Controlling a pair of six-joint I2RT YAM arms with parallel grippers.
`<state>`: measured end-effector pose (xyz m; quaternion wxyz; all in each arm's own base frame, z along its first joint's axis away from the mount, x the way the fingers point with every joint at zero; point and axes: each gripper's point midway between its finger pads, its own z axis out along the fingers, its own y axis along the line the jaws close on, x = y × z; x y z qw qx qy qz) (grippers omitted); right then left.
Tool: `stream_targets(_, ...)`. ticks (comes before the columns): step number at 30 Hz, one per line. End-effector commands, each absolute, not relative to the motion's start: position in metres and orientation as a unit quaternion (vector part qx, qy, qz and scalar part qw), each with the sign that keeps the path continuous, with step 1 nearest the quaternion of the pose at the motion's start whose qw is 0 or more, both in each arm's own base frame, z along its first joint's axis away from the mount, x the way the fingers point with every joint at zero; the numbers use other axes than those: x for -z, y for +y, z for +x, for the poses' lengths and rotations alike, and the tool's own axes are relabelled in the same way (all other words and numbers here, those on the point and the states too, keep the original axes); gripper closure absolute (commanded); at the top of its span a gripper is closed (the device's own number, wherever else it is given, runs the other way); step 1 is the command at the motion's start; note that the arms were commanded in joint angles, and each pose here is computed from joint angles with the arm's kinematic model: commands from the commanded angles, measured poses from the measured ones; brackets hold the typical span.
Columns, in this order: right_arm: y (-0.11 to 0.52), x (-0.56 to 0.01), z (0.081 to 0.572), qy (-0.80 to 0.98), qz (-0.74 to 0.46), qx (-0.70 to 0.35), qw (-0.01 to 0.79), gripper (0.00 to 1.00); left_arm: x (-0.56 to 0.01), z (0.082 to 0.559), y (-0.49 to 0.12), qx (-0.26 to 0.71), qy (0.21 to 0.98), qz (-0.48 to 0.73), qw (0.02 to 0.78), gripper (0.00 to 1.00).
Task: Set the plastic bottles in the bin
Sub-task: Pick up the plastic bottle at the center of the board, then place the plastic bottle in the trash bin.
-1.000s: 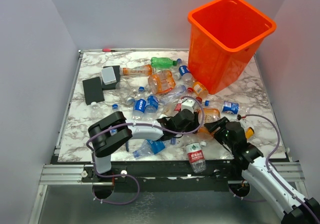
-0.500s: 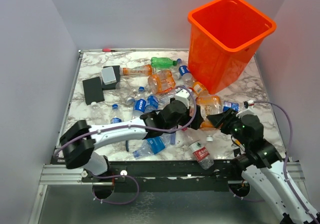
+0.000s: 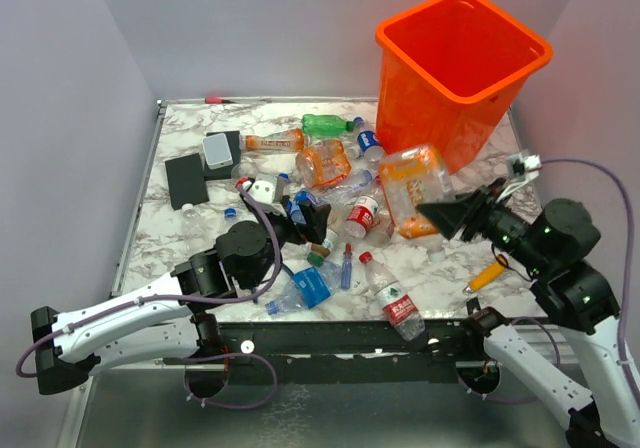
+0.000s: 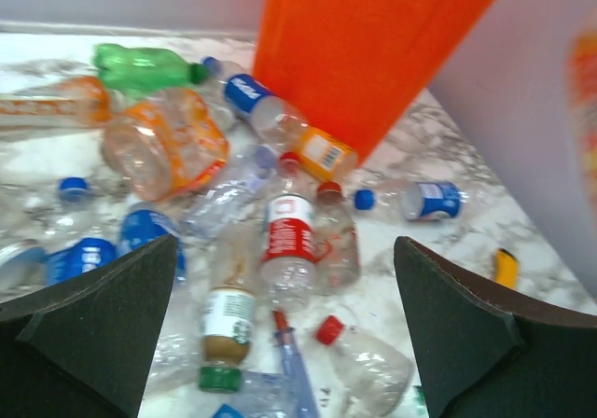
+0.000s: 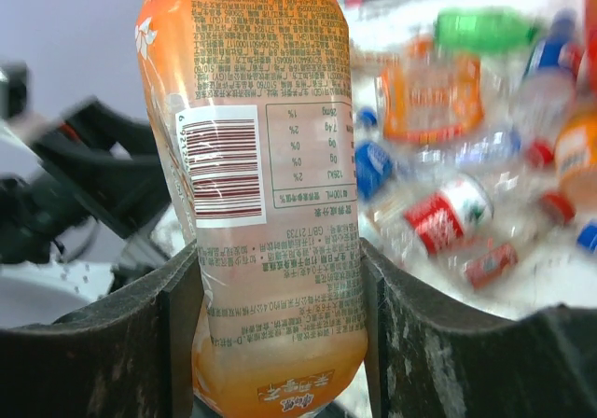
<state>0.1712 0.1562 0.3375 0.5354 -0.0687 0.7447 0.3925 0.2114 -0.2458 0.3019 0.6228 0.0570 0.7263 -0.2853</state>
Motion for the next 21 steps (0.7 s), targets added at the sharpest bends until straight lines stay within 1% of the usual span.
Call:
stream_targets(1, 0.138, -0.420, 0.205, 0.700, -0.059, -0.328, 0.632, 0.58, -0.299, 0.226, -0.192, 0.156, 0.723, 0.040, 0.671, 0.01)
stream_targets(4, 0.108, -0.457, 0.245, 0.690, 0.027, -0.249, 0.679, 0.58, -0.305, 0.226, -0.172, 0.131, 0.715, 0.028, 0.686, 0.01)
stream_targets(8, 0.083, -0.496, 0.288, 0.653, 0.102, -0.176, 0.729, 0.57, -0.297, 0.224, -0.153, 0.117, 0.706, 0.010, 0.698, 0.01)
stream_targets(15, 0.063, -0.557, 0.348, 0.568, 0.160, -0.078, 0.803, 0.57, -0.303, 0.216, -0.133, 0.139, 0.686, -0.016, 0.714, 0.01)
stream_targets(18, 0.058, -0.574, 0.373, 0.535, 0.175, -0.036, 0.826, 0.56, -0.307, 0.213, -0.126, 0.143, 0.680, -0.026, 0.719, 0.01)
stream_targets(21, 0.046, -0.575, 0.397, 0.514, 0.184, 0.020, 0.838, 0.53, -0.305, 0.212, -0.126, 0.142, 0.680, -0.025, 0.718, 0.01)
